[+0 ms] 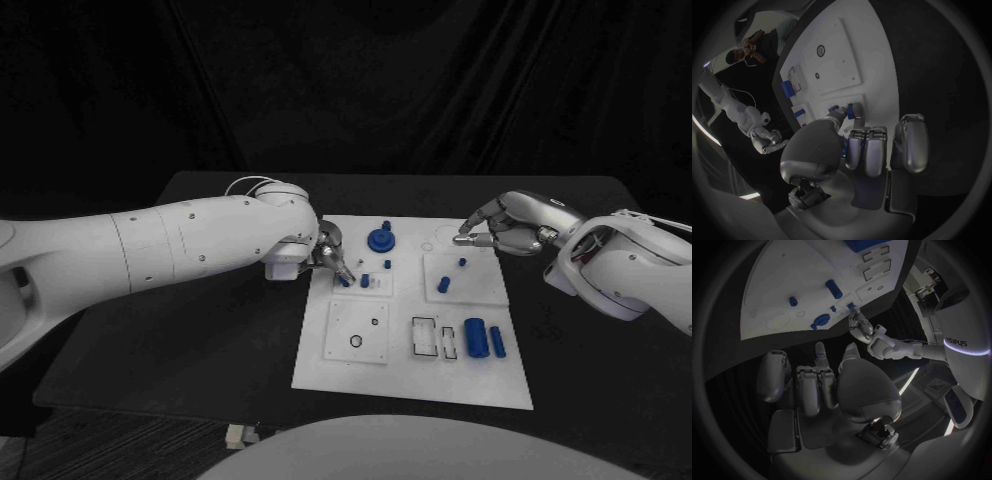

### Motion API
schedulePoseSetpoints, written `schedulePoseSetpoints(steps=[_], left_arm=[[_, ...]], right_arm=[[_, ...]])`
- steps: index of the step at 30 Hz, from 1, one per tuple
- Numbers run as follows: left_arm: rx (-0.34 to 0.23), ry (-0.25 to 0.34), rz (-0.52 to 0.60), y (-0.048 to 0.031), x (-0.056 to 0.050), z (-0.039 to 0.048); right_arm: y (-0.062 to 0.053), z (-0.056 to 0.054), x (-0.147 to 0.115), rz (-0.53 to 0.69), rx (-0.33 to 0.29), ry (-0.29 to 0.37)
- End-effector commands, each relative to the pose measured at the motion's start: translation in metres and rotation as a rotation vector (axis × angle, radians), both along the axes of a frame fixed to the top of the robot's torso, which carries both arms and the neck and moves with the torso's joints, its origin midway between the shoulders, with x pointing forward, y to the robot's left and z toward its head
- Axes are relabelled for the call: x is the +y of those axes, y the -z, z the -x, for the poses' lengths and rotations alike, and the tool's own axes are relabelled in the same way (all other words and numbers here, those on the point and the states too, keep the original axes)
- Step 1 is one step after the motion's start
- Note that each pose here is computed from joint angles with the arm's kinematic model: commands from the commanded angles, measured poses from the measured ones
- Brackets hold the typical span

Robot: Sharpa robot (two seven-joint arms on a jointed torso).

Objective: Assemble the parts on the task board

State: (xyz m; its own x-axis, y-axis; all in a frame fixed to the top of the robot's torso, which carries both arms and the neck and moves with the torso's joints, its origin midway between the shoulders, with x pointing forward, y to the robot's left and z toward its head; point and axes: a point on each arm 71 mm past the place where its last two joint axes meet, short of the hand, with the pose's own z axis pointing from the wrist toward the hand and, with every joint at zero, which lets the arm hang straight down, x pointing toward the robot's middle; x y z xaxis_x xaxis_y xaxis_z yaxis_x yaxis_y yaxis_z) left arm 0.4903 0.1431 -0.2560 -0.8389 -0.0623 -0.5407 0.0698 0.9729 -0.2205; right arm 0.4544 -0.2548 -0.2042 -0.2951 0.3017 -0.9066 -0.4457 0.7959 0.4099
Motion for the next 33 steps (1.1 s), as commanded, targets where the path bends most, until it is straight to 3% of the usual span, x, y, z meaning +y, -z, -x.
schedulePoseSetpoints(steps=[1, 33], left_arm=[[0.011, 0.014, 0.007, 0.0009, -0.0022, 0.0012], [0.018, 0.026, -0.001, 0.0016, -0.0087, 0.0006]], right_arm=[[0.0014, 0.0005, -0.0003, 0.006, 0.008, 0.005], [0.0017, 0.0006, 0.0002, 0.006, 0.011, 0.002]])
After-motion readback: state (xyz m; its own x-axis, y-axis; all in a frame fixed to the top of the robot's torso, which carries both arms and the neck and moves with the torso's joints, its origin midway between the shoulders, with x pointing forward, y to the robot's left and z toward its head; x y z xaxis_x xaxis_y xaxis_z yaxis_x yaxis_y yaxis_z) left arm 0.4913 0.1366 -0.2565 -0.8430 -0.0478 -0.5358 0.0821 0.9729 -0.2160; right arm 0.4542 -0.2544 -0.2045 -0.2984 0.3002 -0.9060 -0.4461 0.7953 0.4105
